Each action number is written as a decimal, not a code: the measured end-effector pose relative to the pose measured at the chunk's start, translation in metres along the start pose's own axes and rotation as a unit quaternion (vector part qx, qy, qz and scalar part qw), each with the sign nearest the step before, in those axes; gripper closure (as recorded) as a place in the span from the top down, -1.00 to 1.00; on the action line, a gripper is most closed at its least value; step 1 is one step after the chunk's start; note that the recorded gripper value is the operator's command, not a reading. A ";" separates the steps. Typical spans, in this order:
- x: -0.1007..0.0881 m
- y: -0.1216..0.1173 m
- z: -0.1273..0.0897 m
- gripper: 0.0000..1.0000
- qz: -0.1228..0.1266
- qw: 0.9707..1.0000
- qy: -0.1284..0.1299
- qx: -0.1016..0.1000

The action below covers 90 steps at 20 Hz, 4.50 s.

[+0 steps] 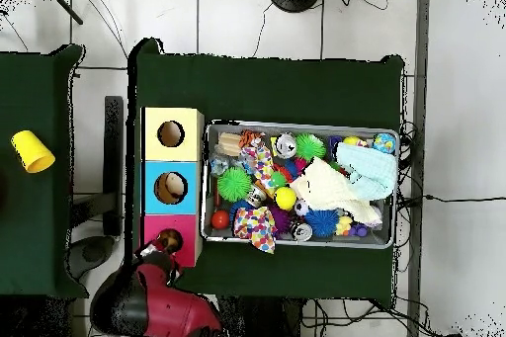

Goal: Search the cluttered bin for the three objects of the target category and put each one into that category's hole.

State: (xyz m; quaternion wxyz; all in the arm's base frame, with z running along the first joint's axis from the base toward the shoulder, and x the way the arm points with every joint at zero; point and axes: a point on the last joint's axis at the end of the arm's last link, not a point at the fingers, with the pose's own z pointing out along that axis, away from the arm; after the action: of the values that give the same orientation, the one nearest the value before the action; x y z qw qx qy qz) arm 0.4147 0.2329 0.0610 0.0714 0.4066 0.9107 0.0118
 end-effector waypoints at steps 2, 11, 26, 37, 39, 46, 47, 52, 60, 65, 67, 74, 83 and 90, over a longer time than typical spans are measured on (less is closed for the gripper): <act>0.005 0.001 0.003 -1.00 -0.006 1.000 -0.014 -0.004; 0.007 0.004 0.006 1.00 -0.013 0.999 -0.046 -0.010; 0.005 0.006 -0.009 1.00 -0.031 0.998 -0.062 0.007; -0.009 0.002 -0.034 1.00 -0.034 0.998 -0.038 0.031; -0.010 0.000 -0.036 1.00 -0.036 0.998 -0.037 0.032; -0.020 -0.017 -0.039 1.00 -0.049 0.997 -0.034 0.050; -0.025 -0.022 -0.038 1.00 -0.051 0.997 -0.032 0.055; -0.070 -0.054 -0.031 1.00 -0.045 0.996 -0.032 0.073; -0.133 -0.107 -0.025 1.00 -0.037 0.994 -0.025 0.098; -0.151 -0.123 -0.022 1.00 -0.041 0.993 -0.020 0.105; -0.158 -0.129 -0.021 1.00 -0.047 0.993 -0.019 0.106; -0.169 -0.125 -0.016 1.00 -0.066 0.993 -0.019 0.095; -0.171 -0.119 0.001 1.00 -0.072 0.994 -0.003 0.088; -0.166 -0.112 0.007 1.00 -0.075 0.994 0.007 0.080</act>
State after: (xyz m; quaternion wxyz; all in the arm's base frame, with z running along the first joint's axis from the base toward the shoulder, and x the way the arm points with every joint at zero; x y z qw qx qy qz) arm 0.4422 0.0339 0.0652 0.0326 0.3413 0.9372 -0.0638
